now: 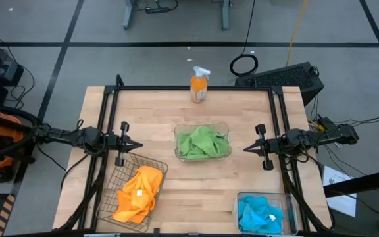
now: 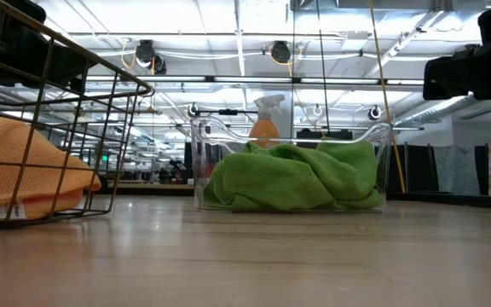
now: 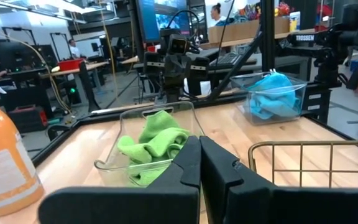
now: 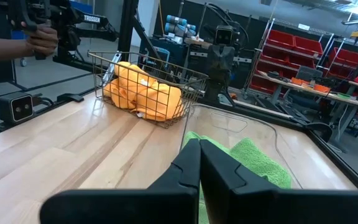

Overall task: Sort microfiber towel by color & place in baskets
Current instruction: Return to Home Position

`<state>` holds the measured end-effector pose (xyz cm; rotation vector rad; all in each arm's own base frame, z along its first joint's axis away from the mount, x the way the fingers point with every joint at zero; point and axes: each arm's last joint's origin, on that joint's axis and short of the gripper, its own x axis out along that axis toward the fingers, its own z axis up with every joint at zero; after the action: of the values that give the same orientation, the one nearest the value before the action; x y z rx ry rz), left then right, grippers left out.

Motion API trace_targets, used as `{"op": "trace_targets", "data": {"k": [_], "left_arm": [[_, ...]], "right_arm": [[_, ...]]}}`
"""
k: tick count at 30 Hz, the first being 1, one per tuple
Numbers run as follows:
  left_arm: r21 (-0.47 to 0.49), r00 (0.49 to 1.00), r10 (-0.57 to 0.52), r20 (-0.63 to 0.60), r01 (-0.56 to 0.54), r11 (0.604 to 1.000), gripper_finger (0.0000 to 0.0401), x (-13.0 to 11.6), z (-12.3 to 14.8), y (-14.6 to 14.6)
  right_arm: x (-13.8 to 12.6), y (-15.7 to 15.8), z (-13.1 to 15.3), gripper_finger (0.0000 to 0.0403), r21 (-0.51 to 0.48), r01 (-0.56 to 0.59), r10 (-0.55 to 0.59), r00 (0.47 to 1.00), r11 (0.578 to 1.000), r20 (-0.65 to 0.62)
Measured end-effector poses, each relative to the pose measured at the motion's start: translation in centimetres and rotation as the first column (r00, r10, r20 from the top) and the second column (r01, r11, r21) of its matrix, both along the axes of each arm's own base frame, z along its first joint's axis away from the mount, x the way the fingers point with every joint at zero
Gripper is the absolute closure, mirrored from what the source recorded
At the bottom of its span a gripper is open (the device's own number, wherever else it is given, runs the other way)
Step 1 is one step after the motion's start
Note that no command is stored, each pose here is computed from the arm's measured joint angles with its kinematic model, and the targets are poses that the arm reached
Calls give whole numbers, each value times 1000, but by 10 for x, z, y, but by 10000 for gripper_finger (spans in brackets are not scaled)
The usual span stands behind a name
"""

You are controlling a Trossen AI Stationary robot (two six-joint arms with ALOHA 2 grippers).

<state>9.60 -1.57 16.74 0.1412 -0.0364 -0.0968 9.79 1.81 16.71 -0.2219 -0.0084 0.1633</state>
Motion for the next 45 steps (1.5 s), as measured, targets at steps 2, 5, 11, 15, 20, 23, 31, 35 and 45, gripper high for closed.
{"op": "trace_targets", "data": {"k": [2, 5, 11, 15, 20, 23, 31, 35, 45], "left_arm": [[7, 1000, 1, 0, -1, 1000, 400, 0, 0, 0], [35, 1000, 15, 3, -15, 999, 400, 0, 0, 1], [44, 999, 33, 1, -33, 998, 400, 1, 0, 5], [45, 999, 44, -2, -43, 998, 400, 1, -1, 7], [43, 999, 32, -8, -32, 999, 400, 1, -1, 10], [21, 999, 33, -10, -33, 999, 400, 1, -1, 11], [-23, 999, 31, -14, -32, 999, 400, 1, -1, 11], [-19, 999, 32, -14, -32, 999, 398, 1, -1, 11], [-3, 999, 33, -11, -33, 999, 385, 1, -1, 11]], "right_arm": [[0, 0, 0, 403, -4, 0, 0, 1000, 1000, 1], [0, 0, 0, 403, 2, 0, 0, 1000, 1000, 0], [0, 0, 0, 403, 65, 1, 0, 1000, 998, -11], [0, 0, 0, 403, 87, 1, 0, 1000, 996, -14], [0, 0, 0, 403, 86, 1, 0, 1000, 996, -15], [0, 0, 0, 403, 86, 1, 0, 1000, 996, -15], [0, 0, 0, 403, 86, 2, 0, 1000, 996, -15], [0, 0, 0, 403, 85, 1, 0, 1000, 996, -15], [0, 0, 0, 403, 85, 1, 0, 1000, 996, -15]]}}
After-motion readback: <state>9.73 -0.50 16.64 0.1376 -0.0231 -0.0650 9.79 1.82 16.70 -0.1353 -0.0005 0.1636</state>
